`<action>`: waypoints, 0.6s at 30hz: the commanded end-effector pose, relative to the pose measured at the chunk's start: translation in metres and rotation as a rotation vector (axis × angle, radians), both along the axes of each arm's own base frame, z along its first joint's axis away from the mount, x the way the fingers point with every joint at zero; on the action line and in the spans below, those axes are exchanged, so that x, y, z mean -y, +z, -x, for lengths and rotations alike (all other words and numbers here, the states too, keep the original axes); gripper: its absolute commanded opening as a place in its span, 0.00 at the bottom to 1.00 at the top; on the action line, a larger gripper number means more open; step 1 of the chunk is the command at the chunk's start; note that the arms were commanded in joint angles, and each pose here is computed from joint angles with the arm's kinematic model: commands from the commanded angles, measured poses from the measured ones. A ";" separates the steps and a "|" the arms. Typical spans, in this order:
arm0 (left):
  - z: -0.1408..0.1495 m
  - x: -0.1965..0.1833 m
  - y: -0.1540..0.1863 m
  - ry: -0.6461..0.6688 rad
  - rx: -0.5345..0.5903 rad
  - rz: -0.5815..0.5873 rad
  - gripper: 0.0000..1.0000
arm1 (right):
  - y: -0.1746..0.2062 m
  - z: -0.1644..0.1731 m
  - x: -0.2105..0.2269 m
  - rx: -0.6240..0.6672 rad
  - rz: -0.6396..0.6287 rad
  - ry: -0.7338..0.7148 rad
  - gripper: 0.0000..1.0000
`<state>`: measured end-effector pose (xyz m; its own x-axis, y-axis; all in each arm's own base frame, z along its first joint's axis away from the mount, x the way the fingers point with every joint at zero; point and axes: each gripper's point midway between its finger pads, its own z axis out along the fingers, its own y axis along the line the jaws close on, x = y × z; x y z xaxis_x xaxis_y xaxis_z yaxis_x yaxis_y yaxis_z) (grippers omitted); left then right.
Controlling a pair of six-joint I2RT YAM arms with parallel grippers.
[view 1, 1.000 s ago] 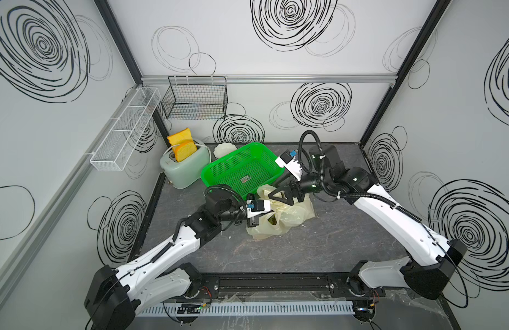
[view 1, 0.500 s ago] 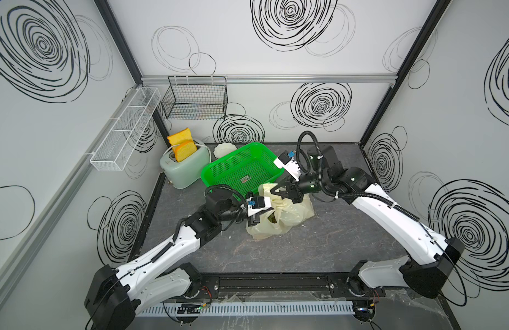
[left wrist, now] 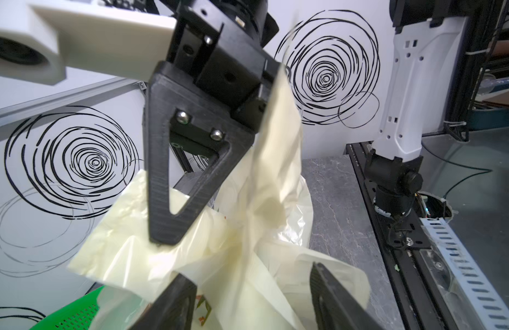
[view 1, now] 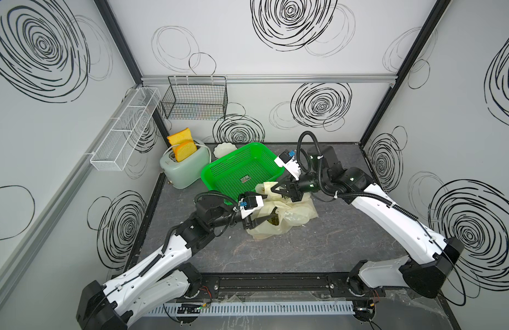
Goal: Place the pineapple into a plastic bag & tie a knot
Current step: Cross the plastic bag at the center of the board.
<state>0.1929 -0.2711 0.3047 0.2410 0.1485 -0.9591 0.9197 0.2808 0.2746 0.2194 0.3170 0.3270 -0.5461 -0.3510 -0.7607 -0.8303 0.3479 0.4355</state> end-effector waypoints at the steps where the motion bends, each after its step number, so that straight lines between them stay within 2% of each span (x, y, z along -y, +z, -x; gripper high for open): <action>1: -0.003 -0.010 0.004 0.054 0.027 -0.007 0.76 | -0.002 -0.005 0.000 0.007 0.005 -0.013 0.00; 3: 0.000 -0.013 0.014 0.059 0.044 0.001 0.85 | -0.004 -0.006 0.001 0.007 0.010 -0.018 0.00; 6: 0.008 -0.014 0.034 0.033 0.067 0.020 0.89 | -0.004 -0.007 0.001 0.008 0.013 -0.024 0.00; 14: 0.026 -0.002 0.071 -0.059 0.076 0.067 0.90 | -0.005 -0.008 0.000 0.006 0.015 -0.025 0.00; 18: 0.033 0.012 0.073 -0.132 0.036 0.055 0.88 | -0.006 -0.008 0.001 0.004 0.018 -0.028 0.00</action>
<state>0.1691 -0.2737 0.3683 0.2959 0.0887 -0.9511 0.9215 0.2357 0.3086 0.2248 0.3162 0.3231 -0.5501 -0.3512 -0.7576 -0.8244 0.3734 0.4254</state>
